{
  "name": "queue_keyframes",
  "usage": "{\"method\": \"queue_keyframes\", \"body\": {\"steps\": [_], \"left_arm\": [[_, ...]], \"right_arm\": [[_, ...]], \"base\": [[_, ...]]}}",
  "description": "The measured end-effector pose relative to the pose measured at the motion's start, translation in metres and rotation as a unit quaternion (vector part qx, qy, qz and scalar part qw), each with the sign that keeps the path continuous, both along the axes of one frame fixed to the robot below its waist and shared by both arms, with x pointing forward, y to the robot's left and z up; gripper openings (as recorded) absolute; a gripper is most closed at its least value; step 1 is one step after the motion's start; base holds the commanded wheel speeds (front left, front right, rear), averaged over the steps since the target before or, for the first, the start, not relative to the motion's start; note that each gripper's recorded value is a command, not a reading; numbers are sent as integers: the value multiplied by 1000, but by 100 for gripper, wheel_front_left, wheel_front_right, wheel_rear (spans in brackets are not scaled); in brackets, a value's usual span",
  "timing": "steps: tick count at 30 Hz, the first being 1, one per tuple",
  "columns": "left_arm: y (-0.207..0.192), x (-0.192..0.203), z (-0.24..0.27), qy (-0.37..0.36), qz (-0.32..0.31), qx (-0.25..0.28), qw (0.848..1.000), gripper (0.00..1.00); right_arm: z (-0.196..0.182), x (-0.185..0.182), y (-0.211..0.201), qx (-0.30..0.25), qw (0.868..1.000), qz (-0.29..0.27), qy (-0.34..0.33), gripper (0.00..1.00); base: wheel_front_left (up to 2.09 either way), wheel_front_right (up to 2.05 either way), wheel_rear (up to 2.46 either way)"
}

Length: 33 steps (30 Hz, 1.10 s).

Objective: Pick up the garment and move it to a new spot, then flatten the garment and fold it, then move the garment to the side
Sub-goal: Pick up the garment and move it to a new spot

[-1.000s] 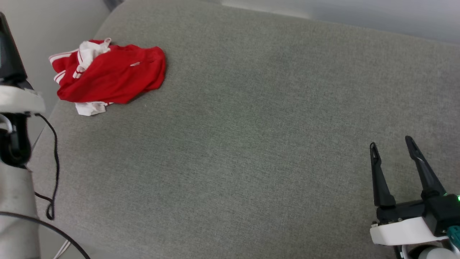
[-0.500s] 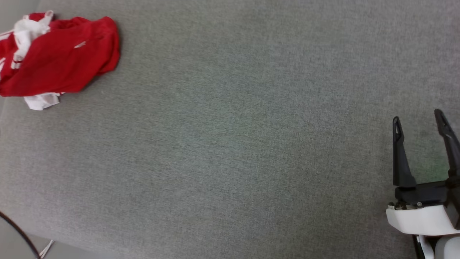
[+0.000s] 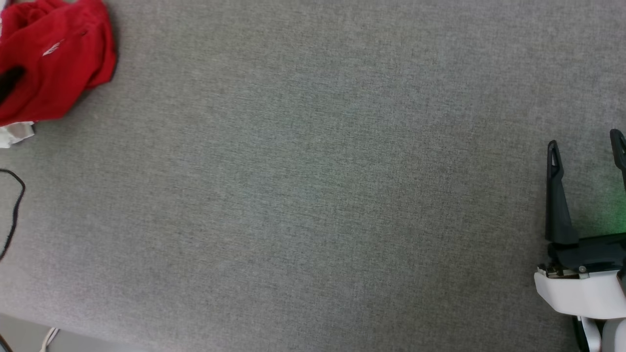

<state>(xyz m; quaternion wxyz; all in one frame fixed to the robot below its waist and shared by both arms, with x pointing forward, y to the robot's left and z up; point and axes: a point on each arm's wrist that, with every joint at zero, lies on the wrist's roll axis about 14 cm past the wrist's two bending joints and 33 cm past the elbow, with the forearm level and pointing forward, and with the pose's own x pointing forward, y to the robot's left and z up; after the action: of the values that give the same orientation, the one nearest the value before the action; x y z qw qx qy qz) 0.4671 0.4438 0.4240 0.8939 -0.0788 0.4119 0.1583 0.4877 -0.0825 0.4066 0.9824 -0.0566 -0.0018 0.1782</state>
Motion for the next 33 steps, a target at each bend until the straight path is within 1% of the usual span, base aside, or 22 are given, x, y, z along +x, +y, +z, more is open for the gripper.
{"method": "queue_keyframes", "body": {"steps": [5, 8, 9, 11, 12, 16, 19, 22, 25, 26, 27, 31, 33], "left_arm": [[-19, -11, -40, 56, 8, -58, 997, 100], [-25, -18, -54, 78, 9, -73, 994, 100], [-26, -20, -56, 83, 8, -73, 994, 65], [-26, -21, -58, 84, 6, -71, 994, 13], [-27, -22, -59, 85, 6, -71, 994, 0], [-26, -23, -53, 72, 1, -61, 995, 0], [-19, -22, -38, 56, -10, -36, 998, 0], [-11, -11, -7, 16, -23, -6, 1000, 0], [-7, 4, 33, -34, -47, 30, 998, 0], [-6, 9, 47, -56, -53, 39, 996, 0], [-9, 23, 92, -113, -75, 64, 989, 0], [-21, 32, 139, -155, -119, 104, 975, 0], [-33, 39, 164, -182, -143, 118, 966, 0]], "right_arm": [[-8, 2, -6, -6, 1000, -6, 5, 100], [-9, 2, -8, -8, 1000, -8, 7, 100], [-10, 2, -9, -8, 1000, -9, 7, 100], [-9, 1, -9, -9, 1000, -9, 7, 100], [-9, 1, -9, -9, 1000, -9, 7, 100], [-5, -1, -6, -7, 1000, -5, 6, 100], [2, -2, -3, -5, 1000, -1, 1, 100], [14, -4, 1, 2, 1000, 3, -9, 100], [26, -7, 5, 11, 1000, 7, -17, 100], [30, -8, 7, 14, 1000, 9, -21, 100], [43, -13, 12, 22, 999, 16, -30, 100], [62, -19, 12, 30, 998, 15, -46, 100], [71, -22, 9, 36, 998, 11, -52, 100]], "base": [[0, 0, 0], [0, 0, 0], [0, 0, 0], [0, 0, 0], [0, 0, 0], [0, 0, 0], [0, 0, 0], [0, 0, 0], [0, 0, 0], [0, 0, 0], [0, 0, 0], [0, 0, 0], [0, 0, 0]]}}
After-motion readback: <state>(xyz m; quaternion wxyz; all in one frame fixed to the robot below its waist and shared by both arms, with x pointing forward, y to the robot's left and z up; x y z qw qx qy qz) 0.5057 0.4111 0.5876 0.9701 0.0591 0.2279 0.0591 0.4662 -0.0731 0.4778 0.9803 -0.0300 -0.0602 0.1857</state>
